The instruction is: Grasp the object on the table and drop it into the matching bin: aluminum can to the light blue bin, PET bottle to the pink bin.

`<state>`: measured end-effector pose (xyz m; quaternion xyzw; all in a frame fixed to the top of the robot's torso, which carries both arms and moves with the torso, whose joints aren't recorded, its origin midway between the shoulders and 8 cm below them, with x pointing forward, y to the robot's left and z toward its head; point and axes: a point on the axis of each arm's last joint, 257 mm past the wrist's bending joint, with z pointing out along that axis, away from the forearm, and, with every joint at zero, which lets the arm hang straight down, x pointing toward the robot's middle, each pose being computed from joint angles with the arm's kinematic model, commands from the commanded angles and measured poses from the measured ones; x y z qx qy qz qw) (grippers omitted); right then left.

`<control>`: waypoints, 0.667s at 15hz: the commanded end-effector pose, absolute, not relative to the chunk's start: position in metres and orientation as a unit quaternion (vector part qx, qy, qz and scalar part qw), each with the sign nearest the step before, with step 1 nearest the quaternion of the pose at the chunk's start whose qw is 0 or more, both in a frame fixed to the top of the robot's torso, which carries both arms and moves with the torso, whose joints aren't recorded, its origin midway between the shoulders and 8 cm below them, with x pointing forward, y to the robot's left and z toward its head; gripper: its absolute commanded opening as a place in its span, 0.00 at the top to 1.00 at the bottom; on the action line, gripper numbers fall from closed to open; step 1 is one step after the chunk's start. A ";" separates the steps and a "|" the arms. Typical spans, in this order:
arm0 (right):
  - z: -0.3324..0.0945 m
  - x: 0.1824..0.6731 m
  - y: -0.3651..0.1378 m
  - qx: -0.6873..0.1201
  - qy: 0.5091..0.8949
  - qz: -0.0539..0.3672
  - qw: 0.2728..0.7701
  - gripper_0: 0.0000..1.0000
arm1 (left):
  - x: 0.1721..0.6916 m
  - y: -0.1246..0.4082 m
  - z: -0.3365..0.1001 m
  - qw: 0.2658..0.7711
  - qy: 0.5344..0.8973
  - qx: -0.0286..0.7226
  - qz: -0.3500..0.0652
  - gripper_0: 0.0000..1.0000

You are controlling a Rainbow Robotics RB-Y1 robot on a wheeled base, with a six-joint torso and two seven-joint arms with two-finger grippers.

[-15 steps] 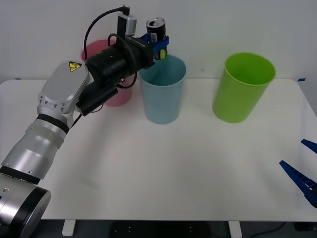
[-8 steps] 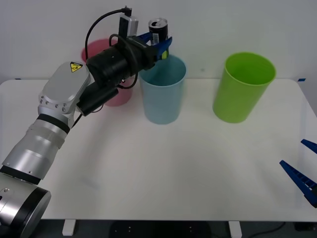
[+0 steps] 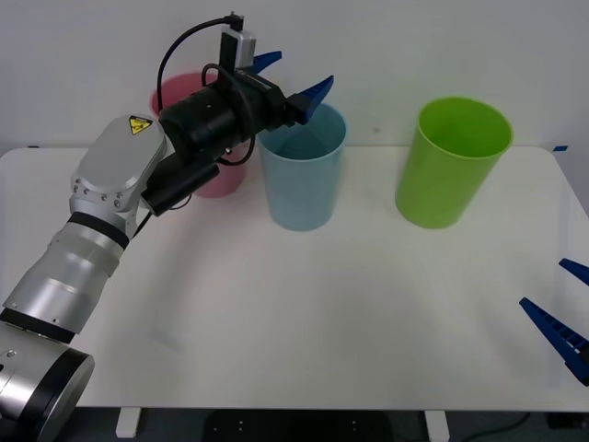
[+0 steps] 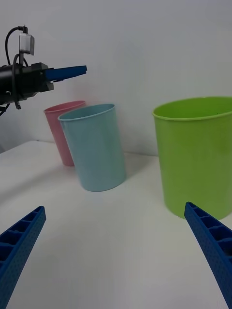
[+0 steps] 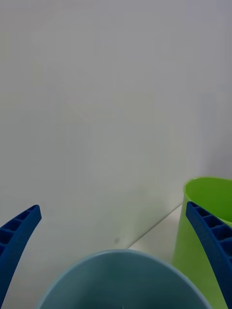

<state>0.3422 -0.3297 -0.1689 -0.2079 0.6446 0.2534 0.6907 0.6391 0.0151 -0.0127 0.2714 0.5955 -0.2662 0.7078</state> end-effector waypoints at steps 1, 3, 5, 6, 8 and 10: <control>-0.169 0.342 -0.330 -0.208 0.645 0.253 0.691 0.00 | 0.640 0.021 -0.012 0.708 0.596 0.263 -0.272 0.00; -0.169 0.342 -0.330 -0.208 0.645 0.253 0.691 0.00 | 0.638 0.027 -0.014 0.703 0.598 0.263 -0.281 0.00; -0.169 0.342 -0.330 -0.208 0.645 0.253 0.691 0.00 | 0.633 0.036 -0.016 0.698 0.598 0.263 -0.293 0.00; -0.169 0.342 -0.330 -0.208 0.645 0.253 0.691 0.00 | 0.632 0.043 -0.016 0.695 0.598 0.264 -0.300 0.00; -0.169 0.342 -0.330 -0.208 0.645 0.253 0.691 0.00 | 0.625 0.053 -0.016 0.691 0.596 0.262 -0.313 0.00; -0.169 0.342 -0.330 -0.208 0.645 0.253 0.691 0.00 | 0.613 0.062 -0.016 0.692 0.590 0.254 -0.329 0.00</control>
